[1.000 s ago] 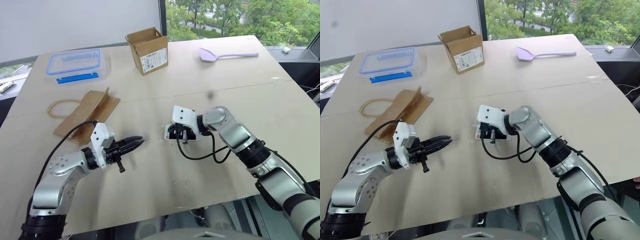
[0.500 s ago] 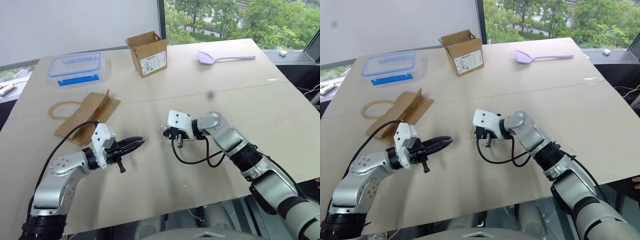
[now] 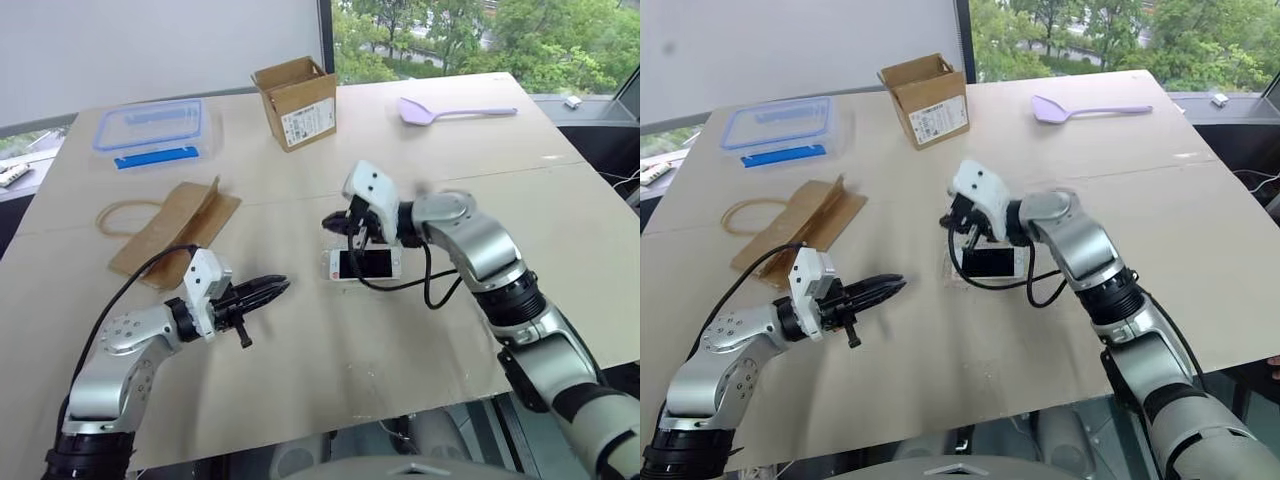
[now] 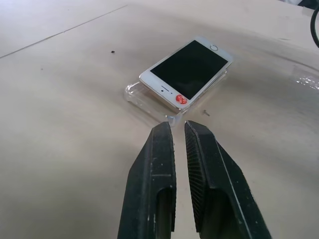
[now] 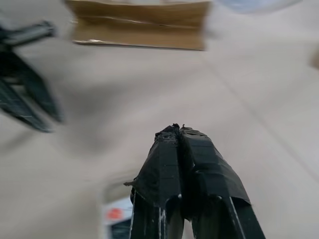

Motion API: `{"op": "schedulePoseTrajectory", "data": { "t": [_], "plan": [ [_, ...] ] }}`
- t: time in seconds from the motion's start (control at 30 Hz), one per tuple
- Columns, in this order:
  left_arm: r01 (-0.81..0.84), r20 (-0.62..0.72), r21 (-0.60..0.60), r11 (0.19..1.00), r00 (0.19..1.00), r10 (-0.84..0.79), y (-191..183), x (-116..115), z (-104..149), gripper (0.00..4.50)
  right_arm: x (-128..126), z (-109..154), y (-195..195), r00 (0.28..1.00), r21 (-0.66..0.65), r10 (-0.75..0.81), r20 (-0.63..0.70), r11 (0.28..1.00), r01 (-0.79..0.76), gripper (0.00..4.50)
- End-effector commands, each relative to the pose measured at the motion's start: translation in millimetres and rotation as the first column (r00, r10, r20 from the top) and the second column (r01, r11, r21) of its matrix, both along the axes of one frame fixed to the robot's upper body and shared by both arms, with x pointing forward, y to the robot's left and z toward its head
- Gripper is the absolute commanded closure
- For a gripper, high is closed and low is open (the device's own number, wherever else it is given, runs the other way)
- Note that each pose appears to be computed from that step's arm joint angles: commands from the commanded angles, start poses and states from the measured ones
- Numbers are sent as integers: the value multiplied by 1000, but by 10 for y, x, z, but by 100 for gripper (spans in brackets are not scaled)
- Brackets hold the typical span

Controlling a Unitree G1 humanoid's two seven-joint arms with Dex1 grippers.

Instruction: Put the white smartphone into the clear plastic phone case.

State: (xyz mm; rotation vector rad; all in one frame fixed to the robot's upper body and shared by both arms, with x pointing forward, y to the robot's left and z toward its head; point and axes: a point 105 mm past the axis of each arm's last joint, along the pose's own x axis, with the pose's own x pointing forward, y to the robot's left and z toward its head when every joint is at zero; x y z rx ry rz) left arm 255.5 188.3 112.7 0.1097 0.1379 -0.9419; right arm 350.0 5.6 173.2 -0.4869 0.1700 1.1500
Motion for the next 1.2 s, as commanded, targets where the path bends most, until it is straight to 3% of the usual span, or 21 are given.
{"op": "schedulePoseTrajectory", "data": {
  "t": [0.03,0.23,0.4,0.53,0.63,0.73,0.87,1.07,1.2],
  "plan": [
    [11,25,-9,1000,1000,-11,-21,-2,40,407,76,-242,-58,1000,-111,-15,12,994,16,450],
    [5,24,-7,1000,1000,-5,-1,-14,31,407,-37,-485,-36,999,-181,47,-21,982,-50,450],
    [1,24,-6,1000,1000,-1,7,-16,27,407,-21,-517,-70,999,-210,46,7,977,-44,450],
    [1,27,-7,1000,1000,-1,2,-15,23,407,37,-298,-70,998,-137,24,55,990,-17,450],
    [2,28,-7,1000,1000,-2,-3,-17,19,407,-69,-21,6,995,-3,84,62,996,-84,450],
    [7,26,-8,1000,1000,-7,-12,-21,14,407,-269,58,9,985,39,173,25,984,-174,450],
    [11,25,-5,1000,1000,-11,-18,-11,0,407,-364,-225,-58,981,-58,190,-26,980,-191,450],
    [21,29,-5,1000,999,-21,-43,10,-2,407,-283,-789,-202,990,-230,99,-96,966,-119,450],
    [22,30,-3,1000,999,-22,-49,20,-1,407,-277,-756,-220,991,-211,97,-87,971,-114,450]
  ]
}}
